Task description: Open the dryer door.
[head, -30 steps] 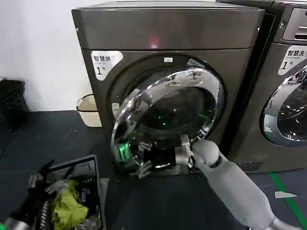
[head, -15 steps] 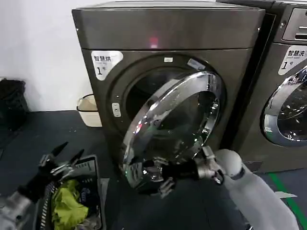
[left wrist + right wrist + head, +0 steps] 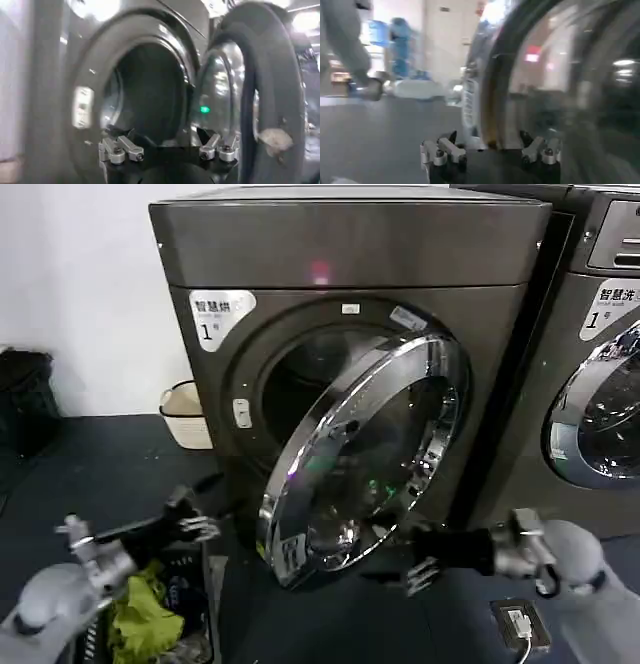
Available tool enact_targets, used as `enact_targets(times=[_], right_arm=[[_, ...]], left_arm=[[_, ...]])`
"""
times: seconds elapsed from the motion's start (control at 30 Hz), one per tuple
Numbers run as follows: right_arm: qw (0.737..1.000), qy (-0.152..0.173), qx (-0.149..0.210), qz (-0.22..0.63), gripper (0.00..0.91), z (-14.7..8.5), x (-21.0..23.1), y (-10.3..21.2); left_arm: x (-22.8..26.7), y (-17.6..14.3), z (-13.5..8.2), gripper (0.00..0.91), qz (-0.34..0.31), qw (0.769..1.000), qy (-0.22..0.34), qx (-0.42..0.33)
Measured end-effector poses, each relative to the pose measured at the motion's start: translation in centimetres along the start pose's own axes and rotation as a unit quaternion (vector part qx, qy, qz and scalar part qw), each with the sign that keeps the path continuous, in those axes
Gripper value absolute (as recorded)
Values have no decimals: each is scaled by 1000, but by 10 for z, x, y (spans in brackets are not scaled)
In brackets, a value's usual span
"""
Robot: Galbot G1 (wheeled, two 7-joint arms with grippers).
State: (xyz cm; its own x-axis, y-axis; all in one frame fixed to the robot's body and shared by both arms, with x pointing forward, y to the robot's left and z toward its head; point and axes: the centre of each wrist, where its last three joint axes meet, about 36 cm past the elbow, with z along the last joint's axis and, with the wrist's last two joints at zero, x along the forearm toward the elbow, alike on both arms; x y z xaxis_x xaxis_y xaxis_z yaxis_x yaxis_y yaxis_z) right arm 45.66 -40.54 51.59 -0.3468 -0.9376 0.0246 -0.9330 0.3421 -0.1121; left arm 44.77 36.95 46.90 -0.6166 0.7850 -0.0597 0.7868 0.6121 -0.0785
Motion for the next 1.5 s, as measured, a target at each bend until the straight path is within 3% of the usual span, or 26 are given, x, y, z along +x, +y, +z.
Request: enact_targets(times=[0.23, 0.5, 0.67, 0.97, 1.17, 1.3, 1.5], right_arm=[[988, 3, 24, 153, 907, 11, 74, 21], [938, -24, 44, 342, 907, -3, 127, 54], [873, -30, 50, 485, 907, -23, 159, 80], [701, -28, 126, 701, 907, -71, 234, 139], [589, 10, 150, 794, 907, -100, 288, 181], [555, 27, 167, 815, 907, -114, 305, 207], [529, 48, 194, 825, 907, -138, 313, 235]], left_arm=[[-43, -11, 16, 907, 47, 999, -3, -1], [-84, -27, 24, 907, 112, 994, -6, 15], [-111, -45, 21, 907, 154, 988, -6, 11], [-162, -91, 30, 907, 226, 974, 7, 22], [-199, -119, 34, 907, 263, 964, 17, 32], [-226, -140, 35, 907, 278, 960, 16, 29], [-262, -161, 35, 907, 292, 956, 0, 3]])
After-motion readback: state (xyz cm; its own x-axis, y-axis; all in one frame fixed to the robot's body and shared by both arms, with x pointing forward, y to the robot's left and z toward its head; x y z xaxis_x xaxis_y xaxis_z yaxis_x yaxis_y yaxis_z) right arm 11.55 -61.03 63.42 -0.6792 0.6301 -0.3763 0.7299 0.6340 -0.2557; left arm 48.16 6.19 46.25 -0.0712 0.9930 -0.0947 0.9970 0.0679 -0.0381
